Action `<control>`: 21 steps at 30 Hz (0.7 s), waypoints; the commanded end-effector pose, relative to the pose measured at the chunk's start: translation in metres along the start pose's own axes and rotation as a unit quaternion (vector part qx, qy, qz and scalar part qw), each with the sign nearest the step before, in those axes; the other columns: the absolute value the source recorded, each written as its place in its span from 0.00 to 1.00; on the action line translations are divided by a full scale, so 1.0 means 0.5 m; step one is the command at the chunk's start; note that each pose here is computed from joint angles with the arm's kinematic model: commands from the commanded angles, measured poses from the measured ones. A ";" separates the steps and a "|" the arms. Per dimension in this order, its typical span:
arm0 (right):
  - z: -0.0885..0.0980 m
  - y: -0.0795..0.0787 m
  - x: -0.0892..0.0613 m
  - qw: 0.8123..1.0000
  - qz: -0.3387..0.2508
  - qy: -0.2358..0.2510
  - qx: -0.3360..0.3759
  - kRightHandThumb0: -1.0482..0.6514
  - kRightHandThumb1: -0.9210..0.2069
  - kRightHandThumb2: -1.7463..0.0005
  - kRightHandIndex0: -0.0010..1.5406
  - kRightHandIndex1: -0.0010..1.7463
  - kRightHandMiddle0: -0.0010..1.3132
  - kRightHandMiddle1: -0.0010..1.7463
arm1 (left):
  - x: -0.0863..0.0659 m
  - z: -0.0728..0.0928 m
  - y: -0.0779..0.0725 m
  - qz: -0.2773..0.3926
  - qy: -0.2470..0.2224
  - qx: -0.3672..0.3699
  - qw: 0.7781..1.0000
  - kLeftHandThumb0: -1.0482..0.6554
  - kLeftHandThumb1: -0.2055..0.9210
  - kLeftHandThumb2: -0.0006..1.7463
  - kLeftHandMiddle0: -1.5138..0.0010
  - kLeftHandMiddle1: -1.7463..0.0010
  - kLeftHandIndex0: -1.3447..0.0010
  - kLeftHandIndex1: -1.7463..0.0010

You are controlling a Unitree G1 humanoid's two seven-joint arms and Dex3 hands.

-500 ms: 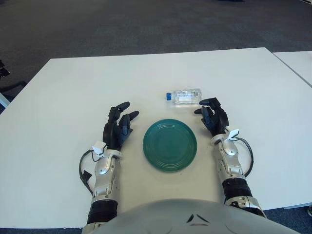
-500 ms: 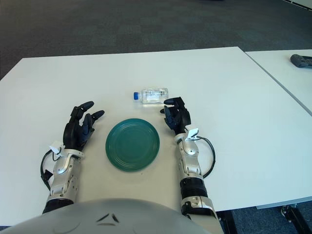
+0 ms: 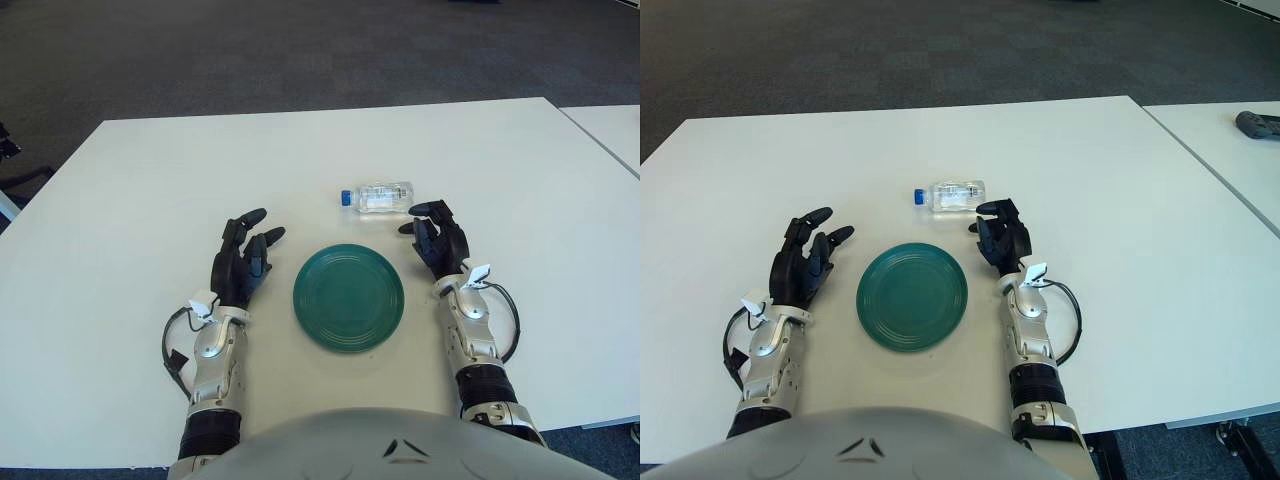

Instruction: Put the bottle into the plate.

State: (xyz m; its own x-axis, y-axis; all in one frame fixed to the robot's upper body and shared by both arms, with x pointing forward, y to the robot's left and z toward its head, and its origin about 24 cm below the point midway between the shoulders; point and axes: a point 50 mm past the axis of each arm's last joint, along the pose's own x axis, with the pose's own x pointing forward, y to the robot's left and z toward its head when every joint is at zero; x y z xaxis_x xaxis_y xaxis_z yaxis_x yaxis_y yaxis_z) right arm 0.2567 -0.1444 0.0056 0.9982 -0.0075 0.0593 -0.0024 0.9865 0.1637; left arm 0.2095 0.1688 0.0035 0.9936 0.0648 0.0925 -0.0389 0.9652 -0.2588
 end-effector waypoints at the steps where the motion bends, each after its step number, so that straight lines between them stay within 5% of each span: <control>1: -0.008 -0.001 0.000 1.000 -0.005 0.013 0.002 0.61 0.07 0.71 0.22 0.88 0.24 0.88 | 0.007 0.004 -0.001 -0.003 -0.008 -0.004 1.000 0.18 1.00 0.32 0.66 0.52 0.85 0.37; 13: 0.008 -0.008 0.012 1.000 -0.007 -0.003 -0.002 0.61 0.07 0.71 0.21 0.89 0.24 0.89 | 0.010 0.001 -0.001 0.001 -0.003 0.003 1.000 0.18 1.00 0.32 0.66 0.52 0.86 0.37; 21: 0.093 -0.037 0.056 0.997 0.004 -0.070 -0.029 0.61 0.05 0.74 0.22 0.88 0.25 0.88 | 0.011 -0.003 -0.003 0.002 -0.001 0.000 1.000 0.18 1.00 0.33 0.67 0.52 0.86 0.37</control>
State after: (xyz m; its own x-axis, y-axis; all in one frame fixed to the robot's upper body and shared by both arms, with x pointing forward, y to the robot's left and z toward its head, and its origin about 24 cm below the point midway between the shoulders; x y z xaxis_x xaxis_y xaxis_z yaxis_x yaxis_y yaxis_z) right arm 0.2693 -0.1604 0.0240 0.9952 -0.0155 0.0964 0.0033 0.9921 0.1251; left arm 0.2123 0.1674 0.0017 0.9946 0.0602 0.0847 -0.0365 0.9655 -0.2578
